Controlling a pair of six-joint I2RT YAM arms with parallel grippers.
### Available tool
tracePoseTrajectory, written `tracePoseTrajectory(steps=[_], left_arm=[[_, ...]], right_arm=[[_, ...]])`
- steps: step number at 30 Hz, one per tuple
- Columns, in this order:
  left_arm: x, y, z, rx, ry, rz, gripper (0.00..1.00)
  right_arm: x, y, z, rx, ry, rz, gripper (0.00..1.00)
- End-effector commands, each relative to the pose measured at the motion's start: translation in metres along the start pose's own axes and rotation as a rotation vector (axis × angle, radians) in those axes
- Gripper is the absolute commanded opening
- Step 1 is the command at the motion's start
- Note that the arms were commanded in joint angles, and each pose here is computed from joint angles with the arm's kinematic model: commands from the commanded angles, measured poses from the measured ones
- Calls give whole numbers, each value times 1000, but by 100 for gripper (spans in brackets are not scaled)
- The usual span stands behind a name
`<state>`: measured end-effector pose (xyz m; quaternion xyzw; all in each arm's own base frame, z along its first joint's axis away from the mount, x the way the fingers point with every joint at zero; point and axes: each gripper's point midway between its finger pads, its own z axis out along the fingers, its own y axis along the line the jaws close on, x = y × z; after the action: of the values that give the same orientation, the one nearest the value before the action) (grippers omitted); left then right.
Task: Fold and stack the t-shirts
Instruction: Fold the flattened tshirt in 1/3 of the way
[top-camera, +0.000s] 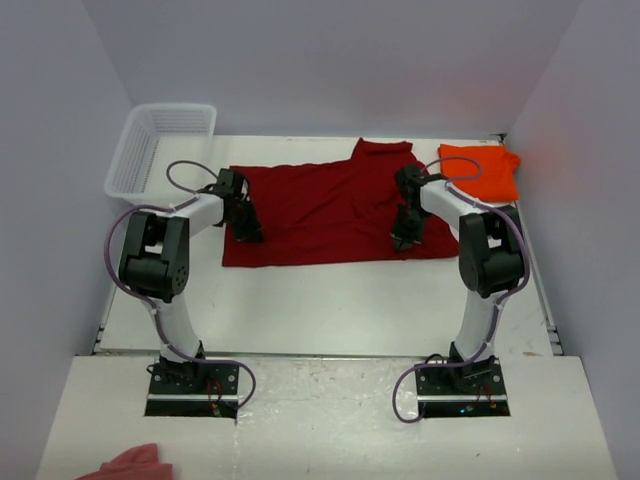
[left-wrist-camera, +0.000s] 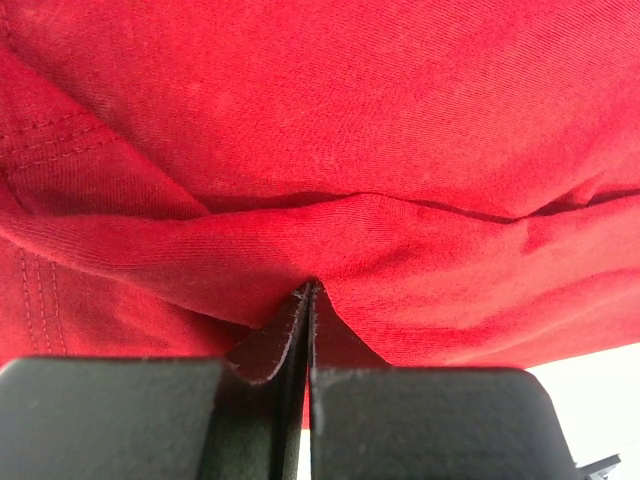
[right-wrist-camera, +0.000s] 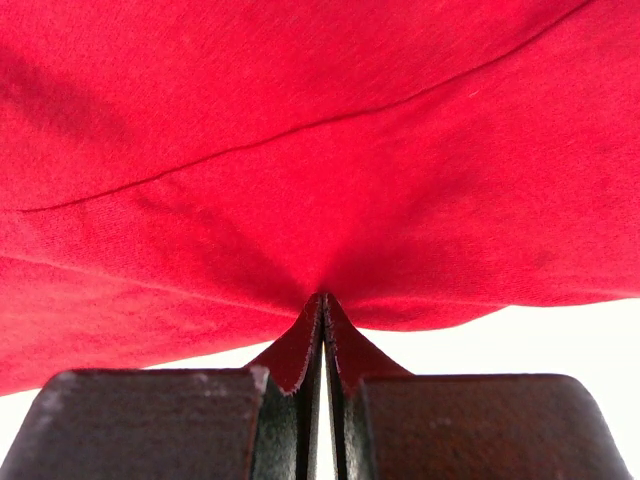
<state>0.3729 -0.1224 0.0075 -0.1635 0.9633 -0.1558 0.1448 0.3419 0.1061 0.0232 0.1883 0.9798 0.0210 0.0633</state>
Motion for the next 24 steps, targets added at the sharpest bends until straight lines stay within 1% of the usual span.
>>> tracePoseTrajectory(steps=[1,3,7,11,13,15,16,17,18,19,20,21,24], left_arm=[[99,109,-3,-416,335,-47,0],[100,119,-12,-471,349,-64,0],[101,146,-31,-588,368,-131,0],[107,169,-43,-633,403,-196,0],[111,177,-46,-664,404,-191,0],[113,186,-49,-666,402,-219,0],[114,189,-50,-667,404,-228,0],[114,191,-51,-668,401,-232,0],[115,192,-52,-668,401,-238,0],[113,192,-52,-666,395,-241,0],[110,191,-52,-663,387,-239,0],[108,191,-53,-663,383,-242,0],[94,190,-55,-674,355,-227,0]], right_arm=[[17,3,0,56,12,-6,0],[21,2,1,70,13,-2,0],[29,10,1,41,35,-5,0],[38,17,-1,13,30,-8,0],[46,23,-3,-16,19,-34,0],[47,31,-17,-61,-35,-51,0],[60,33,-18,-68,-40,-82,0],[63,37,-24,-89,-66,-102,0],[61,43,-43,-136,-131,-107,0],[68,43,-47,-134,-171,-137,0],[65,50,-57,-173,-228,-157,0],[62,55,-79,-226,-296,-169,0],[53,57,-95,-279,-405,-196,0]])
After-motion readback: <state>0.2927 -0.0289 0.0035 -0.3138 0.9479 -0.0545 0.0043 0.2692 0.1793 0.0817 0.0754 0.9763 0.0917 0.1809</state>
